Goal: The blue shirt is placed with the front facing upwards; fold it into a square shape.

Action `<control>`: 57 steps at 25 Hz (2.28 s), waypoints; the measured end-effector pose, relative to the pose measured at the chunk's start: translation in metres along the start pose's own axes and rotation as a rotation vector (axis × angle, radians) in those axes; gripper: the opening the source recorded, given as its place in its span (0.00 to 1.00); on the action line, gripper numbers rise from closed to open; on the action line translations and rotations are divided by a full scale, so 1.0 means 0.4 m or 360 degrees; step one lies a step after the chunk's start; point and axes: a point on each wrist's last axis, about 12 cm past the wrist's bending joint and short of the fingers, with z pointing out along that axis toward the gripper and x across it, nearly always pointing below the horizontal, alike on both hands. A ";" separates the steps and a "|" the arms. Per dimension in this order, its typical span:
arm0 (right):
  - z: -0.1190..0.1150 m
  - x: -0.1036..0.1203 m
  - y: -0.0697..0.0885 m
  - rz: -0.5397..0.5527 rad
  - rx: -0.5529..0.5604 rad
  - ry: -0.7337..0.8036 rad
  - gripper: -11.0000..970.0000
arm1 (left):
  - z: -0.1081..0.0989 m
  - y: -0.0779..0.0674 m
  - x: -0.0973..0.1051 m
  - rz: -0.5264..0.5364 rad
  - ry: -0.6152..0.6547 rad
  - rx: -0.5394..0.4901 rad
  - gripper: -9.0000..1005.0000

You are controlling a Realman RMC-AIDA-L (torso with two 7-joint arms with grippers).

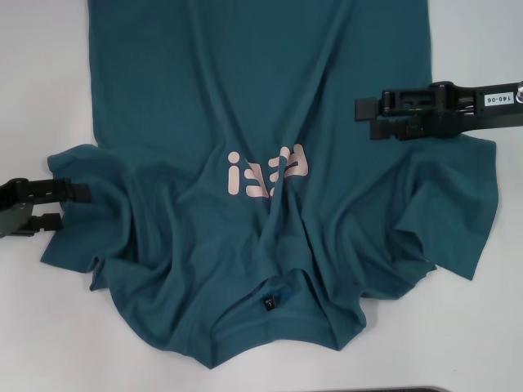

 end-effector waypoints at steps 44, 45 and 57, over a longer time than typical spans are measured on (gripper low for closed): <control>-0.009 0.004 -0.003 0.0015 -0.0008 -0.0016 0.97 | 0.052 -0.064 -0.021 0.0090 0.0070 0.0049 0.93; -0.009 0.004 -0.003 0.0015 -0.0009 -0.0015 0.97 | 0.049 -0.061 -0.018 0.0080 0.0074 0.0047 0.92; -0.014 0.006 -0.004 0.0030 -0.0015 -0.0028 0.97 | 0.032 -0.033 0.013 0.0010 0.0104 0.0042 0.91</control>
